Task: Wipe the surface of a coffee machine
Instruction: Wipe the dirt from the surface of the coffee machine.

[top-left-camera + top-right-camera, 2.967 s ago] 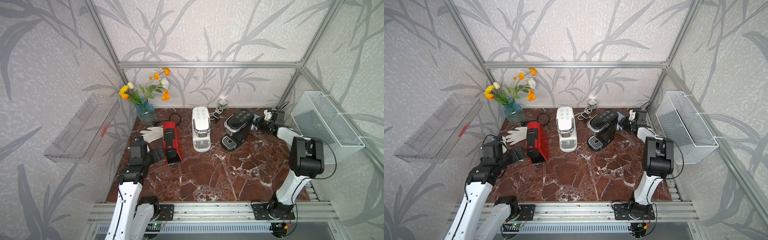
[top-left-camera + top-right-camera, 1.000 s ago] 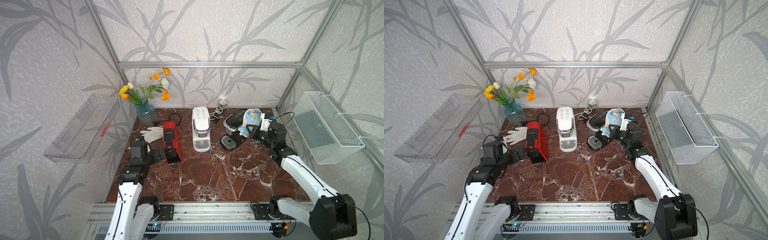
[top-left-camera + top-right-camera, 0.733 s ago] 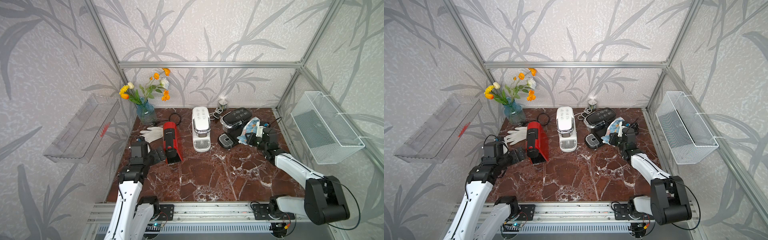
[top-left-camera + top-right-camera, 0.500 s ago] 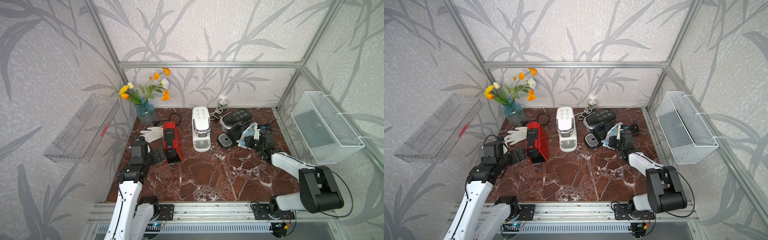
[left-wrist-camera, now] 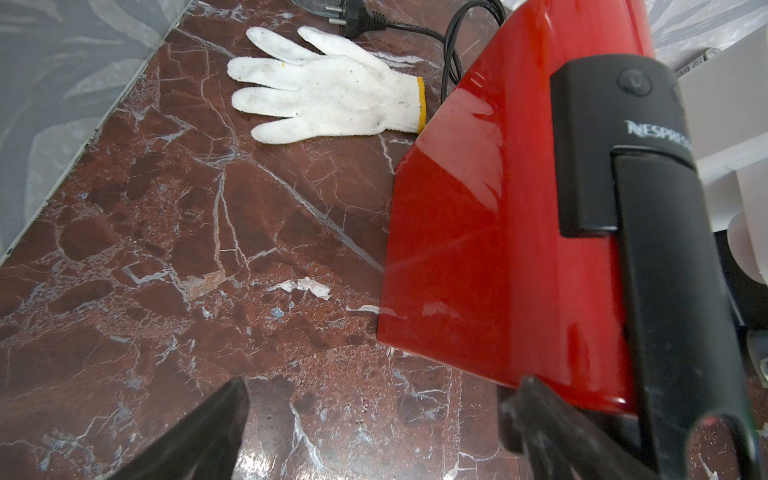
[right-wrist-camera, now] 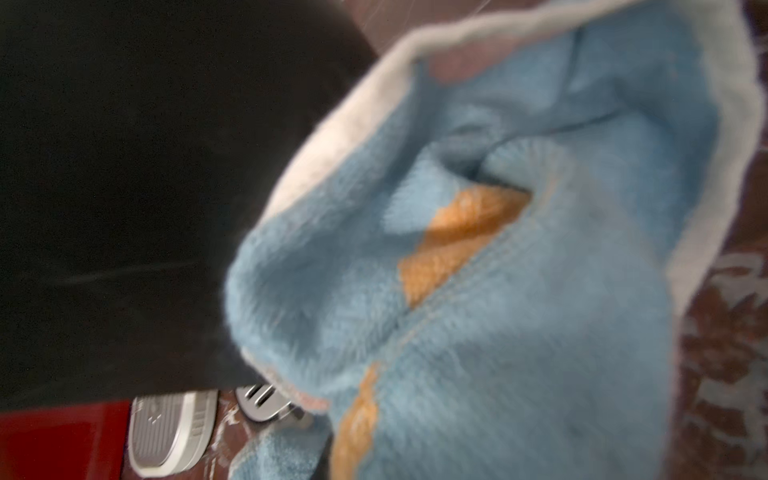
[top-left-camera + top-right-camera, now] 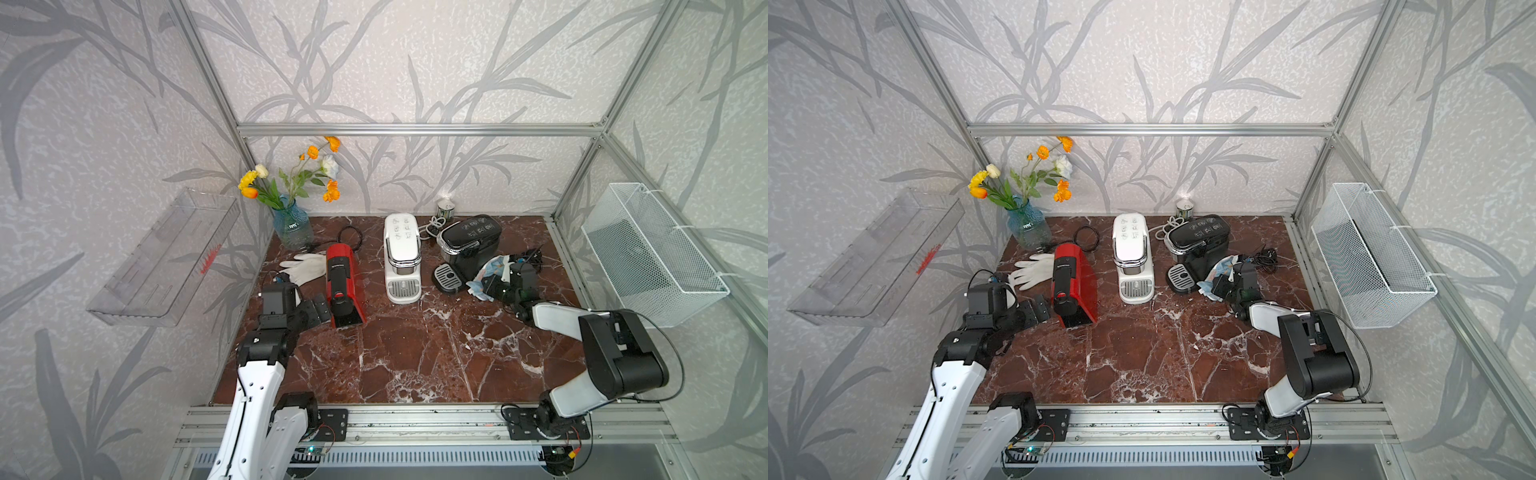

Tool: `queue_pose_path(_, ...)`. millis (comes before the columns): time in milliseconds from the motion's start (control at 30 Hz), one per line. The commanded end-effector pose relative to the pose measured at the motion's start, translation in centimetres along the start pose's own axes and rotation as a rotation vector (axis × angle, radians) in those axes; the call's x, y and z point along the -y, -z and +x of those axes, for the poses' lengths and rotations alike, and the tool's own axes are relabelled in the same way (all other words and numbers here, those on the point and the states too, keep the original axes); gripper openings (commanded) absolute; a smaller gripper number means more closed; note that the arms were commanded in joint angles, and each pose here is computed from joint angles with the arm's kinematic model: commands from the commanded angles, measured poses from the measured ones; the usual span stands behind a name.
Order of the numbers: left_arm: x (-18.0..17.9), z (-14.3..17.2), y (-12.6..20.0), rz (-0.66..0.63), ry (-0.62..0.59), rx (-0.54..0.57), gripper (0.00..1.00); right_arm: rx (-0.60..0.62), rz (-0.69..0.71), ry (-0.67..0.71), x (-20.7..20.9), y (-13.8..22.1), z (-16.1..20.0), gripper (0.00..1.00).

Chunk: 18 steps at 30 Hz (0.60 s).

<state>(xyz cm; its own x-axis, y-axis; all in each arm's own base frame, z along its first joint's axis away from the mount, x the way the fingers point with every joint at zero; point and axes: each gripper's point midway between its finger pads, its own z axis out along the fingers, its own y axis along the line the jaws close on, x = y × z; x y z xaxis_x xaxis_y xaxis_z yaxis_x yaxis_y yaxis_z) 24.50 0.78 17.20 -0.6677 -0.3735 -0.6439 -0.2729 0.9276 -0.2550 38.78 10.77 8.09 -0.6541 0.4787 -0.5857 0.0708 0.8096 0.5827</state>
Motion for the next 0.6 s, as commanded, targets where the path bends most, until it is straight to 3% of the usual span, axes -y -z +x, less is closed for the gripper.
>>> queue_pose_path(0,0.9,-0.2,-0.1,0.043,-0.008,0.004,1.00,0.005,-0.099,0.021,-3.8,2.2,0.2,0.06)
queue_pose_path(267,1.0,-0.4,-0.3,0.048,-0.010,0.008,1.00,-0.050,-0.215,0.044,-9.2,3.6,3.6,0.06)
queue_pose_path(433,1.0,-0.4,-0.3,0.045,-0.009,0.011,1.00,-0.036,-0.339,0.007,-12.2,0.6,4.6,0.06)
queue_pose_path(567,0.9,-0.4,-0.3,0.043,-0.010,0.012,1.00,0.043,-0.402,-0.014,-12.8,-1.9,4.3,0.06)
